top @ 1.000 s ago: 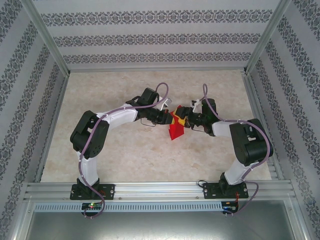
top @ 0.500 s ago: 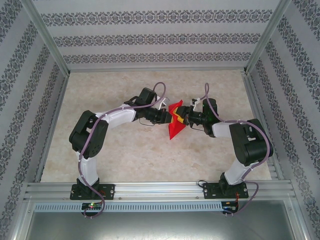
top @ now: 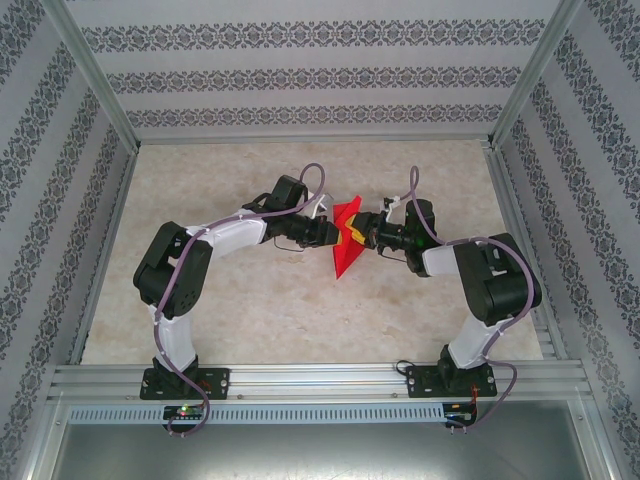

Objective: Fold a paper plane with a square sheet of paper (pick it up from the middle)
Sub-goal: Pick up the paper from the center of the table.

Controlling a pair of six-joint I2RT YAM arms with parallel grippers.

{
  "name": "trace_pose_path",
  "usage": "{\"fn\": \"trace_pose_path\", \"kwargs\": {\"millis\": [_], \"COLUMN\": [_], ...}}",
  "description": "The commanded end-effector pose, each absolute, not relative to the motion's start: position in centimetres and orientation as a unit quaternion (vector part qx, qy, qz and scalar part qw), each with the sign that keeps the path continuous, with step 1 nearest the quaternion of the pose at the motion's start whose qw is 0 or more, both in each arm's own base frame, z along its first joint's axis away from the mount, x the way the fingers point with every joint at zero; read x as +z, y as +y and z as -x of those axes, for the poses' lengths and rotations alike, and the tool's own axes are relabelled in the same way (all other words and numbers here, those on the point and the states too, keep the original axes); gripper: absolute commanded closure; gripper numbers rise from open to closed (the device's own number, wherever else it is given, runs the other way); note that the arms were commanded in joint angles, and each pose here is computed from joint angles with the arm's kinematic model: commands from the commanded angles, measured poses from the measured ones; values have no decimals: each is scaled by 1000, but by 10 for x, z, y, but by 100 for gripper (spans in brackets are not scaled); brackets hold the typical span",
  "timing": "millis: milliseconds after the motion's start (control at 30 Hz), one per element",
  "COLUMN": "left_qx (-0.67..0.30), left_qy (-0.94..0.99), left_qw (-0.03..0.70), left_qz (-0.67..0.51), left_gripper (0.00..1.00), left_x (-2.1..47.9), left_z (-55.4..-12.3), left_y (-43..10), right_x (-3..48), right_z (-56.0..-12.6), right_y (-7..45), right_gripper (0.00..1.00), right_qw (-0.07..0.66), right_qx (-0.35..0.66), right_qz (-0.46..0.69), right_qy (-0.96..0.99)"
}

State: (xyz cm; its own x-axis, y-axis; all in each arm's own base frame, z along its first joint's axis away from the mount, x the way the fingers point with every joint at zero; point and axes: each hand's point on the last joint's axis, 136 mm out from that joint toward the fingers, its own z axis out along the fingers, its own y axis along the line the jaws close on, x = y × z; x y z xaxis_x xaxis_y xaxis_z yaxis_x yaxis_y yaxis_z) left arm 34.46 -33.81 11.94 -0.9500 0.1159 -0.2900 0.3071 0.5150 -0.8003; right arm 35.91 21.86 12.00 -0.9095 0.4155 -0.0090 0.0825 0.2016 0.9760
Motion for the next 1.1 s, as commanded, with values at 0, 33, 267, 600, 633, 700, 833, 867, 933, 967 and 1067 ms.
{"fn": "trace_pose_path", "kwargs": {"millis": [0, 33, 267, 600, 633, 700, 833, 867, 933, 967, 1067], "left_qx": [-491, -492, -487, -439, -437, -441, -491, -498, -509, -514, -528], "left_qy": [853, 853, 856, 882, 885, 885, 858, 854, 847, 844, 836], "left_qw": [123, 125, 128, 140, 138, 137, 151, 149, 153, 154, 148], "left_qz": [-125, -124, -121, -93, -83, -58, -13, -9, -2, 1, 3], "left_gripper": [85, 85, 77, 42, 41, 40, 32, 32, 32, 32, 31], "left_x": [137, 138, 139, 146, 147, 151, 169, 170, 173, 173, 174], "left_z": [-350, -350, -351, -344, -342, -337, -327, -324, -320, -318, -315], "left_y": [-334, -333, -329, -308, -305, -301, -305, -307, -309, -310, -317], "right_x": [130, 129, 127, 139, 141, 146, 155, 158, 163, 165, 171], "right_z": [-359, -358, -357, -357, -357, -358, -359, -359, -359, -359, -360], "right_y": [222, 222, 220, 217, 216, 216, 217, 217, 219, 219, 220], "right_gripper": [76, 76, 85, 97, 99, 100, 100, 100, 100, 100, 100], "right_qw": [148, 149, 150, 158, 161, 165, 171, 172, 173, 176, 177], "right_qx": [623, 622, 608, 594, 594, 594, 598, 600, 602, 603, 607], "right_qz": [-139, -138, -139, -143, -144, -145, -146, -147, -146, -146, -144], "right_qy": [755, 757, 768, 776, 775, 774, 769, 768, 766, 764, 761]}}
